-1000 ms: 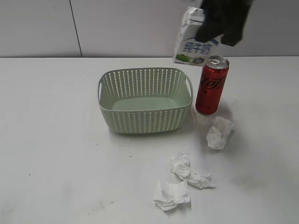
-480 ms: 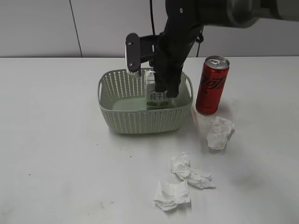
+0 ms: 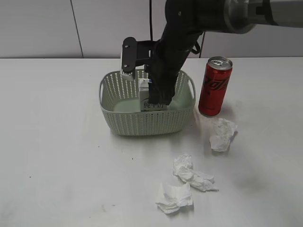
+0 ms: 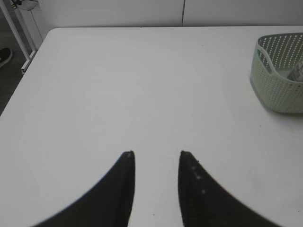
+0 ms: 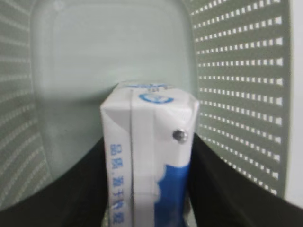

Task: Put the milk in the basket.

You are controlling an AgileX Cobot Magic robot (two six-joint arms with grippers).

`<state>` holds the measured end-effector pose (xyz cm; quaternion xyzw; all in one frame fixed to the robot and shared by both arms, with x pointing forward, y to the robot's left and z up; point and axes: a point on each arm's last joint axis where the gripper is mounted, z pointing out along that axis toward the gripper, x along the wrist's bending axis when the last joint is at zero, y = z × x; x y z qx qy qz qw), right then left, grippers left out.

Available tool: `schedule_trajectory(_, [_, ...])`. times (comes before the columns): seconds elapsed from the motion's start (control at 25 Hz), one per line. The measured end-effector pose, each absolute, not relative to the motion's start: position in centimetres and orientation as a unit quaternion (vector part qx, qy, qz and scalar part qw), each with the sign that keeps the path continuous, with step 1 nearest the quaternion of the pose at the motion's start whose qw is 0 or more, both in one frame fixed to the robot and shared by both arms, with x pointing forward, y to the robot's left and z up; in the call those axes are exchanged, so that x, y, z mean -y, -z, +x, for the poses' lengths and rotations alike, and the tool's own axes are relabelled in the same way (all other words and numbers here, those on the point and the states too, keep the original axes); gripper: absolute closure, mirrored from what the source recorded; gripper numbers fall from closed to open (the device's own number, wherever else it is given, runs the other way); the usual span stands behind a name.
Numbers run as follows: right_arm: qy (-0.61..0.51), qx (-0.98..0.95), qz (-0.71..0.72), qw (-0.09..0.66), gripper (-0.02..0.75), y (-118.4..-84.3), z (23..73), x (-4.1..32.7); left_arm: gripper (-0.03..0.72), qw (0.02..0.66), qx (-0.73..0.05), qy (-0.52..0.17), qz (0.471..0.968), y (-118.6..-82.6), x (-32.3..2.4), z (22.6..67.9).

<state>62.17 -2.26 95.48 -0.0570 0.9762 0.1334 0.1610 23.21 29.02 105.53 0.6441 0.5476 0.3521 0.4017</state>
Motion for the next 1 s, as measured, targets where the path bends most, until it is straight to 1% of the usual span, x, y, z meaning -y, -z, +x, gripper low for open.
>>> schedule_trajectory(0.08, [-0.136, -0.976, -0.055, 0.158, 0.216, -95.6, 62.1, 2.3, 0.453, 0.402, -0.548, -0.352, 0.644, -105.5, -29.0, 23.2])
schedule_trajectory(0.12, [-0.138, -0.976, -0.055, 0.161, 0.175, -96.0, 62.0, 2.3, 0.453, 0.402, -0.548, -0.352, 0.644, -105.5, -29.0, 23.2])
schedule_trajectory(0.16, [-0.14, -0.975, -0.055, 0.165, 0.153, -96.5, 62.0, 2.3, 0.453, 0.402, -0.548, -0.352, 0.644, -105.5, -29.0, 23.2])
schedule_trajectory(0.24, [-0.15, -0.971, -0.053, 0.18, 0.142, -98.3, 61.7, 2.5, 0.453, 0.402, -0.548, -0.352, 0.644, -105.5, -29.0, 23.2])
schedule_trajectory(0.36, [-0.169, -0.963, -0.024, 0.21, 0.148, -101.7, 61.2, 3.1, 0.453, 0.402, -0.548, -0.352, 0.644, -105.5, -29.0, 23.2])
schedule_trajectory(0.52, [-0.167, -0.949, 0.075, 0.258, 0.153, -105.9, 61.1, 5.4, 0.453, 0.402, -0.548, -0.352, 0.644, -105.5, -29.0, 23.2])
schedule_trajectory(0.6, [-0.157, -0.939, 0.144, 0.271, 0.153, -107.2, 61.4, 7.4, 0.453, 0.402, -0.548, -0.352, 0.644, -105.5, -29.0, 23.2])
schedule_trajectory(0.72, [-0.143, -0.916, 0.268, 0.262, 0.153, -108.6, 62.2, 11.6, 0.453, 0.402, -0.548, -0.352, 0.644, -105.5, -29.0, 23.2])
schedule_trajectory(0.84, [-0.109, -0.881, 0.396, 0.233, 0.153, -108.9, 63.1, 17.1, 0.453, 0.402, -0.548, -0.352, 0.644, -105.5, -29.0, 23.2])
schedule_trajectory(1.0, [-0.062, -0.826, 0.53, 0.181, 0.153, -108.4, 63.5, 24.0, 0.453, 0.402, -0.548, -0.352, 0.644, -105.5, -29.0, 23.2])
